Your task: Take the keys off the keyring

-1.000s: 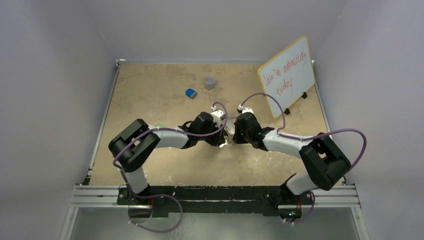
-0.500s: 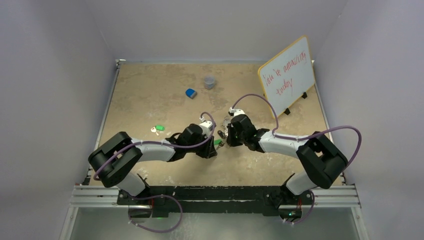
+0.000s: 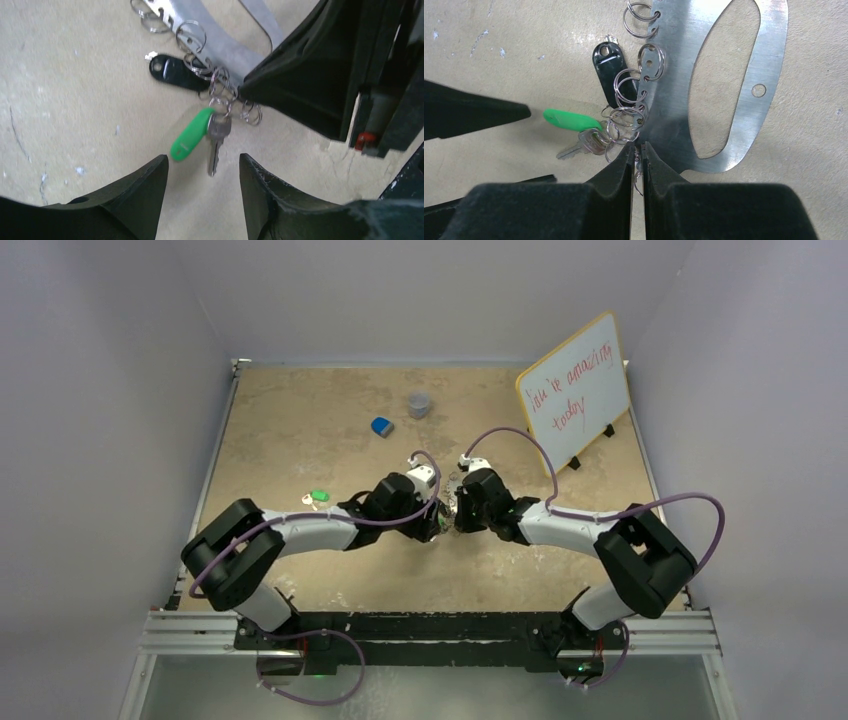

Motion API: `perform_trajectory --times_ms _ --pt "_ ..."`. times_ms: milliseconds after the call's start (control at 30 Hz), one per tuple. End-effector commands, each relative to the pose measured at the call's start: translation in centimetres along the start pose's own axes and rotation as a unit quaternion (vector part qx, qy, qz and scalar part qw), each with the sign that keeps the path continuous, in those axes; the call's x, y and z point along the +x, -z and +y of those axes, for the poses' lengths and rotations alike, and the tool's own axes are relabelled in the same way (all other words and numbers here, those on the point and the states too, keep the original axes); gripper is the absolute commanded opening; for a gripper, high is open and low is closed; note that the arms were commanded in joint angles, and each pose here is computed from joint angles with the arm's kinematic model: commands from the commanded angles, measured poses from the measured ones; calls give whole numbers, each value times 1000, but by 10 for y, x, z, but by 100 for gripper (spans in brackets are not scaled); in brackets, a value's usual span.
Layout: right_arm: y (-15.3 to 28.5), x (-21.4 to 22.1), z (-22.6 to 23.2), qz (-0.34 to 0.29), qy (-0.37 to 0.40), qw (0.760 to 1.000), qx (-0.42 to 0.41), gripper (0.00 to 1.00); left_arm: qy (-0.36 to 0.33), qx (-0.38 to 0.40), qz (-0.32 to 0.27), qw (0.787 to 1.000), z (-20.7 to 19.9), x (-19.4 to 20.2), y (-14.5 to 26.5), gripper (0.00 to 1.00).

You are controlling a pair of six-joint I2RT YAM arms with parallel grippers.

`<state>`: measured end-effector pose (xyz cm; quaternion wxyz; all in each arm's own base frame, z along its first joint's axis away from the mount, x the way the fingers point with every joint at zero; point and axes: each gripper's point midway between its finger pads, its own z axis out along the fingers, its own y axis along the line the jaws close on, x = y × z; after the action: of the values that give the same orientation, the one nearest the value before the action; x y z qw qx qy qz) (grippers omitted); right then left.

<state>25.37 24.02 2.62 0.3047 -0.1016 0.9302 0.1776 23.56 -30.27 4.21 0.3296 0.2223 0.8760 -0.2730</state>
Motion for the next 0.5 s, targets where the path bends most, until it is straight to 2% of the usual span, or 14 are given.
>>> perform_trajectory --times_ms 0,267,467 --pt "6 -8 1 -16 9 1000 0 11 -55 11 -31 998 1 -34 -14 53" --pt "5 -7 1 -16 7 1000 -3 11 -71 68 4 995 -9 -28 -33 51" --pt "5 -6 4 -16 4 1000 -12 10 -66 93 26 993 -14 -12 -36 43"
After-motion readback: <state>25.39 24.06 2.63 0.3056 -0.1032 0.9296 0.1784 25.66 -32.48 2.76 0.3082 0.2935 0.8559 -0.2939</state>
